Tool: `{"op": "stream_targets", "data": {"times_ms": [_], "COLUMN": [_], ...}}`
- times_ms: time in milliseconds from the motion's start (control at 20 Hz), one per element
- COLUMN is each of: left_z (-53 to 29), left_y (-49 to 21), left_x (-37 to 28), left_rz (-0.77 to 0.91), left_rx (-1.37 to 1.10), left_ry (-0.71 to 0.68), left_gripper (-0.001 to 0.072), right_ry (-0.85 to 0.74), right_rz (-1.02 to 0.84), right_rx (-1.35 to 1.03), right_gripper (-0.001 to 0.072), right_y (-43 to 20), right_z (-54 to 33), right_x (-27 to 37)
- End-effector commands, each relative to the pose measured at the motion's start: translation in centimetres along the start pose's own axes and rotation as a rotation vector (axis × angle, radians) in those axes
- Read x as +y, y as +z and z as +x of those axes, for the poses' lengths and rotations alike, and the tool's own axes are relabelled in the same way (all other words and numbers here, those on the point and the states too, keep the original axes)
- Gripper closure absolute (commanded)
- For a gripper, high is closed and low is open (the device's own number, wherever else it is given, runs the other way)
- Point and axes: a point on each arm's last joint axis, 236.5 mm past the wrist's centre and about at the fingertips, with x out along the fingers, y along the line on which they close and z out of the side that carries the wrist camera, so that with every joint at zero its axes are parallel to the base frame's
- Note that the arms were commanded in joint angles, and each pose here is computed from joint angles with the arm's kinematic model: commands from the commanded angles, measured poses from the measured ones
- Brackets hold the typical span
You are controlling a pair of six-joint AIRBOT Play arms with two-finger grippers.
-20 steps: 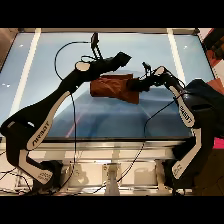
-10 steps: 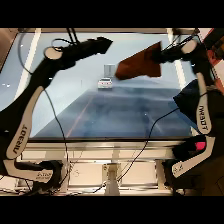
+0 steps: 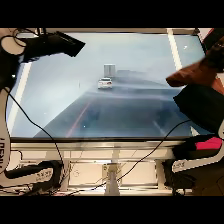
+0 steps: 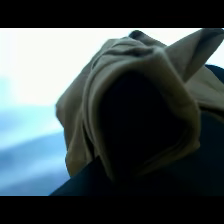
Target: Fold the clothes and pants, and hang the long-sleeved shirts on hangers.
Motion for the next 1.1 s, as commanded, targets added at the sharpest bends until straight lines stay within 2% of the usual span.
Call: {"op": "stream_targets", "data": {"times_ms": [0,150,450,500,550,600,850,900,950,1000,1050], "left_z": [-1.8,-1.9,-1.8,-1.8,-1.8,-1.8,-1.8,-1.8,-1.8,-1.8,-1.8], "left_y": [-2.2,-2.7,-2.8,-2.8,-2.8,-2.8,-2.8,-2.8,-2.8,-2.8,-2.8], "left_x": [1.0,1.3,1.3,1.3,1.3,1.3,1.3,1.3,1.3,1.3,1.3], "left_rz": [0.030,0.022,0.020,0.020,0.020,0.020,0.020,0.020,0.020,0.020,0.020], "left_rx": [0.099,0.114,0.115,0.116,0.116,0.116,0.116,0.116,0.116,0.115,0.116], "left_ry": [0.003,0.000,-0.001,-0.001,-0.001,-0.001,-0.001,-0.001,-0.001,-0.001,-0.001], "left_gripper": [0.0217,0.0216,0.0217,0.0217,0.0216,0.0216,0.0216,0.0217,0.0217,0.0217,0.0216], "right_ry": [-0.118,-0.140,-0.198,-0.175,-0.135,-0.091,0.035,0.130,0.290,0.489,0.712], "right_rz": [0.172,0.272,0.483,0.516,0.539,0.559,0.617,0.596,0.537,0.448,0.335], "right_rx": [0.237,0.373,0.312,0.295,0.271,0.246,0.171,0.094,-0.018,-0.159,-0.313], "right_gripper": [0.0698,0.0698,0.0698,0.0618,0.0233,0.0006,0.0017,0.0078,0.0168,0.0189,0.0257], "right_y": [-6.4,-10.7,-13.4,-13.6,-13.5,-13.3,-12.0,-9.7,-6.3,-2.4,1.1], "right_z": [-2.3,-4.4,-8.3,-8.7,-9.0,-9.3,-9.7,-9.7,-10.4,-12.4,-16.1], "right_x": [-9.0,-13.5,-21.0,-21.5,-21.6,-21.5,-20.6,-19.0,-16.2,-12.5,-8.2]}}
